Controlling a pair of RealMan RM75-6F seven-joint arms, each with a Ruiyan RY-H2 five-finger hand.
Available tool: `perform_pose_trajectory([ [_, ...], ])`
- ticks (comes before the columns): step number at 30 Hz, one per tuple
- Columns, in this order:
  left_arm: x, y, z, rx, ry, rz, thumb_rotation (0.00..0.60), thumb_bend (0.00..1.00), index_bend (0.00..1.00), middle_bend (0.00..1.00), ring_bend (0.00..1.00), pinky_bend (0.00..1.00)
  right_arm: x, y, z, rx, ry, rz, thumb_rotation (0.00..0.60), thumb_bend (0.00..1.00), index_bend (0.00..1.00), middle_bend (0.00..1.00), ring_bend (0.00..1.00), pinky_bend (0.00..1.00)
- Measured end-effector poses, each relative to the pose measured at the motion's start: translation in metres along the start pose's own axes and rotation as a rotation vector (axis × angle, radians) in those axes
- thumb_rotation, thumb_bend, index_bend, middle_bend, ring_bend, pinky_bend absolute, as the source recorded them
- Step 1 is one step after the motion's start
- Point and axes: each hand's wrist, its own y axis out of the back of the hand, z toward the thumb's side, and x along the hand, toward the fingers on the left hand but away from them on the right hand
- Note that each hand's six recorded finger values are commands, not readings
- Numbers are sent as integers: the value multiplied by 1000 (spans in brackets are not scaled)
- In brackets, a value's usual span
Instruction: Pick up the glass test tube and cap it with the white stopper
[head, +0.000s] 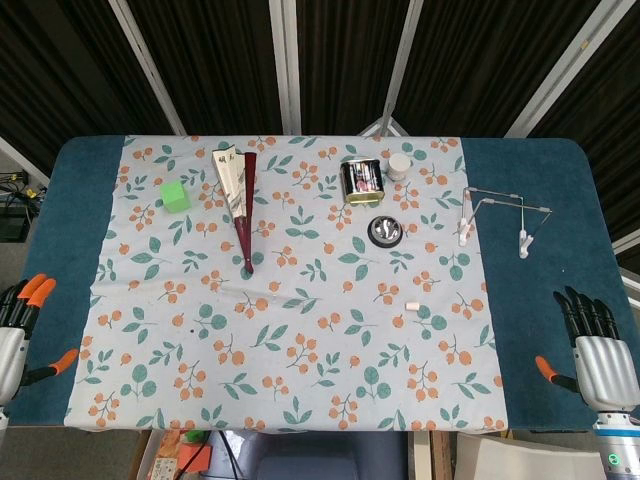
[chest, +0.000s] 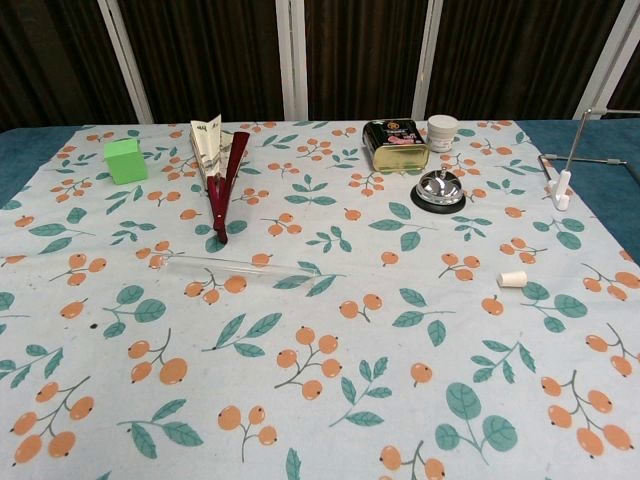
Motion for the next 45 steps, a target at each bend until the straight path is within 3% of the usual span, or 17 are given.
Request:
perform_pose_trajectory([
  [11, 10, -9, 8, 21, -15, -44, 600, 126, 50, 8, 0, 0, 1, 0, 0, -12, 3, 9, 600, 263, 0, 0, 0, 0],
  [18, 37, -20, 31, 31, -43, -96, 600, 161, 155, 159, 0, 0, -3, -6, 1, -27, -1, 22, 600, 264, 0, 0, 0, 0],
  [23, 68, -38, 59, 59, -78, -163, 600, 217, 282, 287, 0, 0, -4, -6, 0, -41, -12, 21, 600, 264, 0, 0, 0, 0],
  [33, 135, -89, 129, 127, -140, -279, 600, 275, 342, 307, 0, 0, -7, -9, -3, -63, -30, 35, 600, 263, 0, 0, 0, 0],
  [45, 163, -144, 181, 181, -152, -345, 600, 351, 419, 414, 23, 0, -9, -9, -5, -88, -40, 39, 600, 263, 0, 0, 0, 0],
])
